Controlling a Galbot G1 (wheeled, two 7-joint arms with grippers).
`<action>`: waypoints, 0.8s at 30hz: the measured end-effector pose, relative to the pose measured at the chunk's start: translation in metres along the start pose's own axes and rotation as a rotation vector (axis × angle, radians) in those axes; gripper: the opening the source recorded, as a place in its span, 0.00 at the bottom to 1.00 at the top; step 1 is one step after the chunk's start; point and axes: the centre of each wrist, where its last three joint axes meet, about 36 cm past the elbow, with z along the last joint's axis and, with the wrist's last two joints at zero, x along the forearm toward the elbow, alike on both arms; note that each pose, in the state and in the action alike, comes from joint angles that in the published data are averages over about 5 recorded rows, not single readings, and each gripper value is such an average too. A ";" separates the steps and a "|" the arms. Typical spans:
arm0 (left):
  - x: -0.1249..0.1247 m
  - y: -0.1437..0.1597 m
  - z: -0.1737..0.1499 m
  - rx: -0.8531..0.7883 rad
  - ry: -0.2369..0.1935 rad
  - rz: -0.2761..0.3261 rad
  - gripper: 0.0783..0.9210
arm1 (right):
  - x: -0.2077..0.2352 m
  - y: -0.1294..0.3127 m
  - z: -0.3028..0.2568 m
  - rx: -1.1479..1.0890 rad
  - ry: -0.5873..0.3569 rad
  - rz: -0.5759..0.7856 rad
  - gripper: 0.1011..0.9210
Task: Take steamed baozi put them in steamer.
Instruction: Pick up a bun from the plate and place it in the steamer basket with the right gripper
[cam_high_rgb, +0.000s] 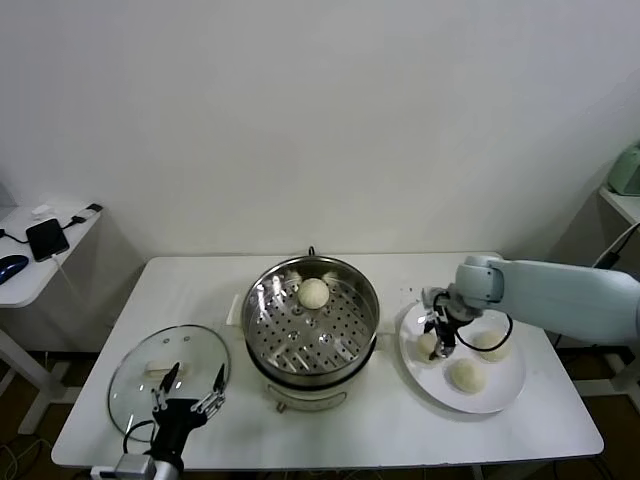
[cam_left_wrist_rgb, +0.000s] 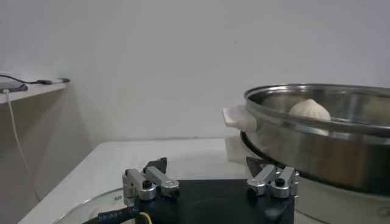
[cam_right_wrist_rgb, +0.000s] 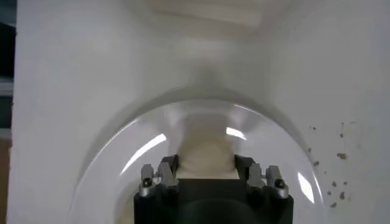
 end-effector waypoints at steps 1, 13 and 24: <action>0.000 0.000 0.000 0.000 -0.001 0.000 0.88 | 0.010 -0.003 0.001 0.005 0.000 0.002 0.65; 0.002 -0.007 -0.006 0.001 -0.010 0.017 0.88 | 0.169 -0.030 -0.048 0.060 -0.081 0.096 0.65; 0.007 -0.010 -0.013 0.006 -0.020 0.020 0.88 | 0.212 -0.001 -0.177 0.127 -0.194 0.112 0.65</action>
